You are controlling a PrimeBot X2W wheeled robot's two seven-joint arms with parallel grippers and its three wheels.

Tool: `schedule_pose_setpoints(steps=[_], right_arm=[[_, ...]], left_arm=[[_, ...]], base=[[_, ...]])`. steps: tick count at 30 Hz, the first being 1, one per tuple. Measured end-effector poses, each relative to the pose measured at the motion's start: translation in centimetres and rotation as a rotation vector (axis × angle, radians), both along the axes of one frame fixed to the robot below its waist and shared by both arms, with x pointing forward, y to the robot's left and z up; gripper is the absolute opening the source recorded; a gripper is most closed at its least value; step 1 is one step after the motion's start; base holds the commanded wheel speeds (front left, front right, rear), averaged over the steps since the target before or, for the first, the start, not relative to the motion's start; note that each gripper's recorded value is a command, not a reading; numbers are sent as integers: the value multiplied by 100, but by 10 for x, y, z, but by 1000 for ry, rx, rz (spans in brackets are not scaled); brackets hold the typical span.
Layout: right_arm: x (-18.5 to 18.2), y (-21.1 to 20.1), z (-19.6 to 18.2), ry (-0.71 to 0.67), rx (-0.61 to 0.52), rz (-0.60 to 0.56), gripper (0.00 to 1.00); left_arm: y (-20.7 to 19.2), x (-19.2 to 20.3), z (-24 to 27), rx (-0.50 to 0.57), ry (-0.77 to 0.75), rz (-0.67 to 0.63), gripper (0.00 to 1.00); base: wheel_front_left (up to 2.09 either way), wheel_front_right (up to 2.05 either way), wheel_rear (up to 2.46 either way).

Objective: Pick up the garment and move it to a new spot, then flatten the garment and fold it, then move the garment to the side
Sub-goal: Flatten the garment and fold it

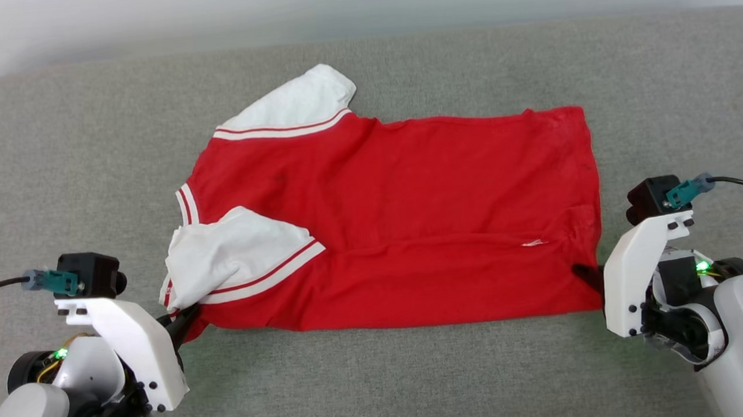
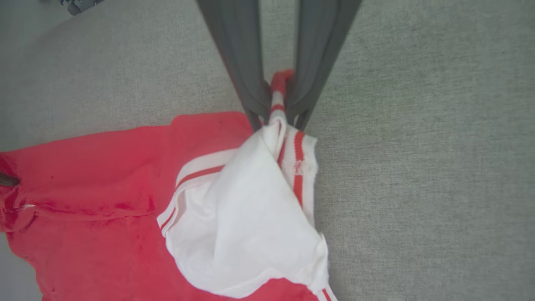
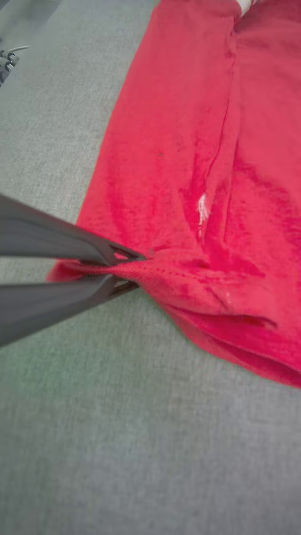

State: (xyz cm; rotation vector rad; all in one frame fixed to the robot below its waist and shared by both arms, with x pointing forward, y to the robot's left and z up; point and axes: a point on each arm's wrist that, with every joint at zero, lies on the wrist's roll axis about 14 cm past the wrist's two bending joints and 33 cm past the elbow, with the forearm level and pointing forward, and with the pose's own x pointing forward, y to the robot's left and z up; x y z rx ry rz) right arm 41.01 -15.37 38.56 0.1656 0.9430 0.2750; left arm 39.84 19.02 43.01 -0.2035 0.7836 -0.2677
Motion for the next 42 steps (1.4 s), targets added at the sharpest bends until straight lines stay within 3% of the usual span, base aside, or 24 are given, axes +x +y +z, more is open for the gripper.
schedule_pose_setpoints(steps=[11,19,20,21,26,33,42], right_arm=[[-21,-7,47,-155,-17,22,0],[-76,-18,31,-70,-24,-9,1],[-81,-18,26,-52,-23,-16,40],[-85,-18,22,-45,-14,-25,100],[-78,-18,29,-154,-5,-63,100],[-44,-36,102,-617,-33,-150,100],[-14,-39,157,-897,-28,-226,100]], left_arm=[[3,-31,28,-5,-80,45,0],[1,-83,-1,-50,51,86,0],[1,-83,-3,-55,53,98,44],[0,-83,-6,-65,59,105,100],[-2,-72,-9,-78,16,130,100],[11,-18,49,-8,-333,182,100],[1,59,115,-1,-630,181,100]], base=[[0,0,0],[0,0,0],[0,0,0],[0,0,0],[0,0,0],[0,0,0],[0,0,0]])
